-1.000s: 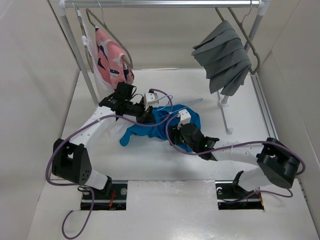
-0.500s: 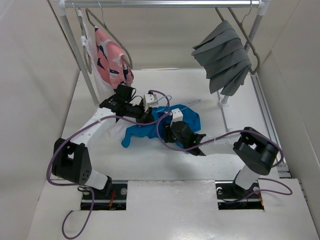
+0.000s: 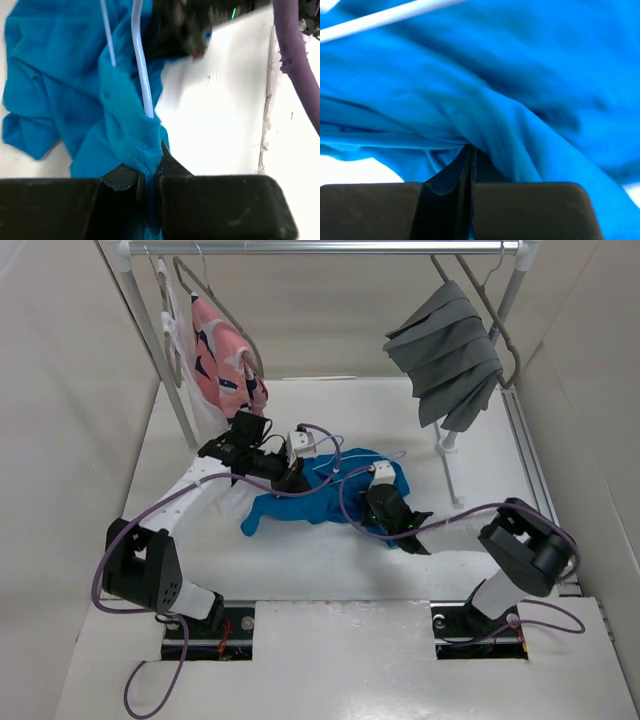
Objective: Place the t-shirt on the hanger
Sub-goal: Place tshirt on hanger
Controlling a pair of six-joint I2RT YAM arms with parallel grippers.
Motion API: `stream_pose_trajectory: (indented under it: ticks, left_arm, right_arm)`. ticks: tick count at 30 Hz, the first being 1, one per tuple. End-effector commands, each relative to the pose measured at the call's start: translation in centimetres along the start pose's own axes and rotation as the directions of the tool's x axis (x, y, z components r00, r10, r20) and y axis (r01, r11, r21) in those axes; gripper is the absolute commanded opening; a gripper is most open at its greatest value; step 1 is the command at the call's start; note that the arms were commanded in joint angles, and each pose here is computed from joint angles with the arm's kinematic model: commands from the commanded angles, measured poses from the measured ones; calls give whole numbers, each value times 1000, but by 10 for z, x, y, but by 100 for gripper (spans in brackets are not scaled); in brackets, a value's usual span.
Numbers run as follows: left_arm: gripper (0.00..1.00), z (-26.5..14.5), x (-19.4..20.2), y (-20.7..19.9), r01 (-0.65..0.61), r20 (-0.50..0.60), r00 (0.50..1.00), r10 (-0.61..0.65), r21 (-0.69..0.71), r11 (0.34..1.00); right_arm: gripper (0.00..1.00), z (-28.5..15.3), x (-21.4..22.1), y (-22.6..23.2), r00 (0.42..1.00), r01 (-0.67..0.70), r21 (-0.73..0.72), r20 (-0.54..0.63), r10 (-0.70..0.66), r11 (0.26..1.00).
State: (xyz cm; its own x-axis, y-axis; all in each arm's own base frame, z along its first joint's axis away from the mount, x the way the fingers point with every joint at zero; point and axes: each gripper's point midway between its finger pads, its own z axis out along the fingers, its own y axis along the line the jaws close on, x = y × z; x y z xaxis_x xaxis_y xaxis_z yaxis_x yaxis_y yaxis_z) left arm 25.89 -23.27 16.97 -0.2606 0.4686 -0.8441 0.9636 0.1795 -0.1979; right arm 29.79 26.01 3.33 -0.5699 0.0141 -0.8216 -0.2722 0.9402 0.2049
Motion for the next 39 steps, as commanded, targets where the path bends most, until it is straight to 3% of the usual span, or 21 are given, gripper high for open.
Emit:
stream_pose_trajectory:
  ticks: [1, 6, 8, 13, 17, 20, 24, 28, 31, 32, 33, 34, 35, 39]
  left_arm:
    - [0, -13, -17, -12, -72, 42, 997, 71, 22, 997]
    - [0, -18, -5, -17, -145, -11, 989, 145, 34, 989]
    - [0, -22, 3, -16, -251, -47, 966, 253, 39, 967]
    - [0, -32, 32, -4, -355, -193, 916, 351, 13, 935]
    - [0, -36, 46, 0, -364, -235, 907, 350, -15, 931]
    - [0, -37, 52, 5, -371, -260, 900, 349, -42, 928]
    - [0, -37, 69, 4, -448, -348, 839, 417, -10, 894]
    - [0, -34, 72, 12, -445, -389, 833, 394, -45, 894]
    - [0, -32, 75, -3, -447, -377, 821, 428, 41, 893]
    - [0, -32, 70, -7, -504, -349, 790, 504, 98, 858]
    - [0, -35, 70, -13, -490, -329, 804, 496, 107, 865]
    - [0, -32, 64, -11, -424, -313, 853, 417, 49, 904]
    - [0, -29, 60, -6, -454, -320, 839, 440, 35, 890]
    - [0, -23, 50, 2, -329, -312, 902, 298, -52, 943]
  right_arm:
    - [0, -20, -8, -36, 999, -20, 83, 43, 16, 996]
    - [0, -57, -34, -84, 993, 32, 134, 109, -47, 990]
    - [0, -68, -34, -95, 993, 46, 127, 100, -59, 991]
    - [0, -114, -65, -140, 975, 32, 220, 210, -80, 975]
    - [0, -138, -67, -167, 967, 40, 281, 232, -108, 959]
    - [0, -147, -81, -168, 955, 109, 274, 237, -177, 955]
    - [0, -156, -104, -165, 940, 202, 287, 211, -268, 936]
    - [0, -158, -140, -140, 894, 330, 226, 238, -380, 917]
    - [0, -164, -147, -134, 891, 349, 234, 218, -399, 907]
    - [0, -167, -150, -135, 890, 345, 245, 220, -398, 906]
    - [0, -167, -148, -138, 894, 344, 256, 206, -398, 904]
    - [0, -167, -148, -136, 893, 347, 246, 208, -399, 905]
    - [0, -166, -147, -133, 886, 368, 227, 209, -414, 902]
    - [0, -168, -167, -94, 831, 444, 118, 316, -457, 888]
